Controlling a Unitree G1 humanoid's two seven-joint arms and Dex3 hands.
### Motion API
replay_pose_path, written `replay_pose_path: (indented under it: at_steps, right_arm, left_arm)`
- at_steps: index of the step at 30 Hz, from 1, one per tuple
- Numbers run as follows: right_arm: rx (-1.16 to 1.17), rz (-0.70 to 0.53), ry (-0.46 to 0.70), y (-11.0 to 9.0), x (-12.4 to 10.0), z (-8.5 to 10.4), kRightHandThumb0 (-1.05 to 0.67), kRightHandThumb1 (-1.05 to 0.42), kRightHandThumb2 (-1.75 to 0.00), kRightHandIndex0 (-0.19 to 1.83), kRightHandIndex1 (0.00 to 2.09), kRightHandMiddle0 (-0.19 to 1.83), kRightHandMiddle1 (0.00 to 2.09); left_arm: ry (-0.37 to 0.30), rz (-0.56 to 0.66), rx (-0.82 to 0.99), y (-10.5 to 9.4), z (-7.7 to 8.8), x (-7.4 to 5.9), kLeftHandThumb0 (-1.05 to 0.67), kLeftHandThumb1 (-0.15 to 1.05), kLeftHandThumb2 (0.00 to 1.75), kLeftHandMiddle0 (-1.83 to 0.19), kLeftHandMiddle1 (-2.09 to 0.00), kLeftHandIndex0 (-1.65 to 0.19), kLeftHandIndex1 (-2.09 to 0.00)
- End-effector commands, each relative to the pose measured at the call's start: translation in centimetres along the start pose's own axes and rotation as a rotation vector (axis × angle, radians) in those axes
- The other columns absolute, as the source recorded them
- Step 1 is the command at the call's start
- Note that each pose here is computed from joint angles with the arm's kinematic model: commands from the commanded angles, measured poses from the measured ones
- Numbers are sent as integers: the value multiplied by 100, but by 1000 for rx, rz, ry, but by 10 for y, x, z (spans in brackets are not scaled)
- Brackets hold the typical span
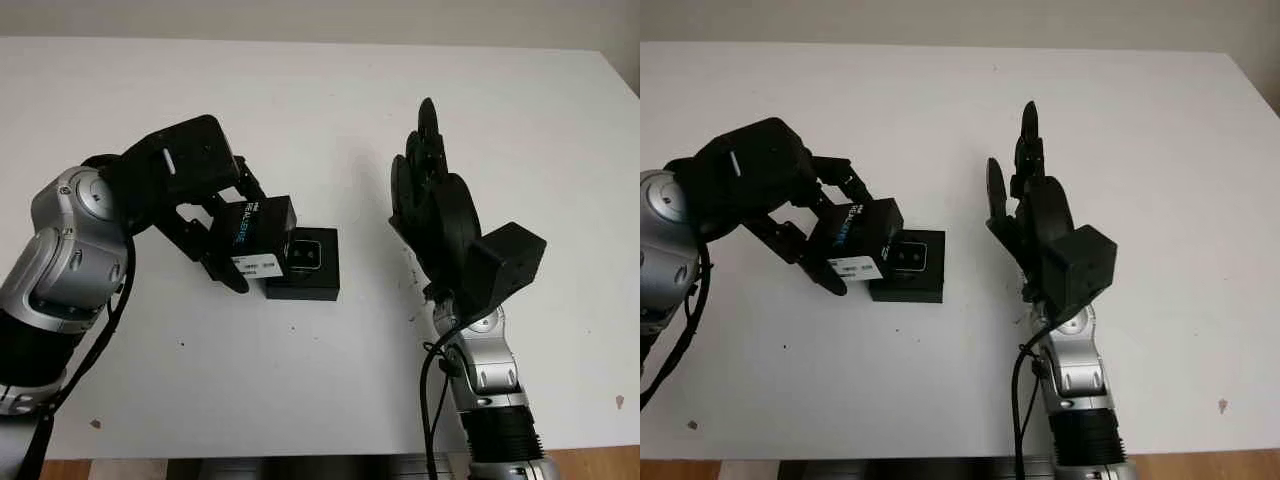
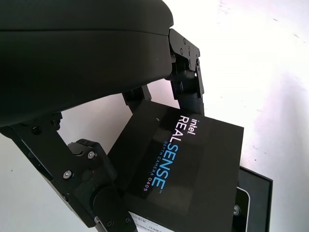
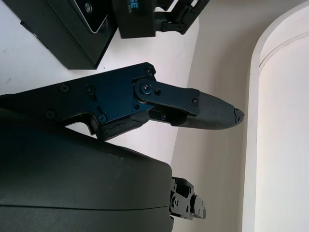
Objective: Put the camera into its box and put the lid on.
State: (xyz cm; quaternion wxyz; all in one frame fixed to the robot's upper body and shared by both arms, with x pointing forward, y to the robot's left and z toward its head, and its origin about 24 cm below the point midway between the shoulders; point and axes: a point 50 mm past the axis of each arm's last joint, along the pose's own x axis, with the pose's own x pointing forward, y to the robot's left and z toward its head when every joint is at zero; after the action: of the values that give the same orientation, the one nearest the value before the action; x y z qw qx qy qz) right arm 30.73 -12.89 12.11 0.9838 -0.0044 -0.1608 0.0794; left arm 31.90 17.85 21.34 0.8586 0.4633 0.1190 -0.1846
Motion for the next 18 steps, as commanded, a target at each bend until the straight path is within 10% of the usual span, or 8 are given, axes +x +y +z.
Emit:
replay_pose_path:
  at_steps: [1,18]
  right_arm:
    - [4,2,-28,1,-2,4,-77,-105,-56,-19,0,-19,0]
    - [49,9,-38,2,-3,4,-78,-105,-56,-19,0,-19,0]
  left_arm:
    - [-18,6,17,-3,8,2,-30,105,6,-38,-171,-26,-159]
    - [-76,-2,26,-19,13,18,-25,104,6,-38,-176,-24,-162]
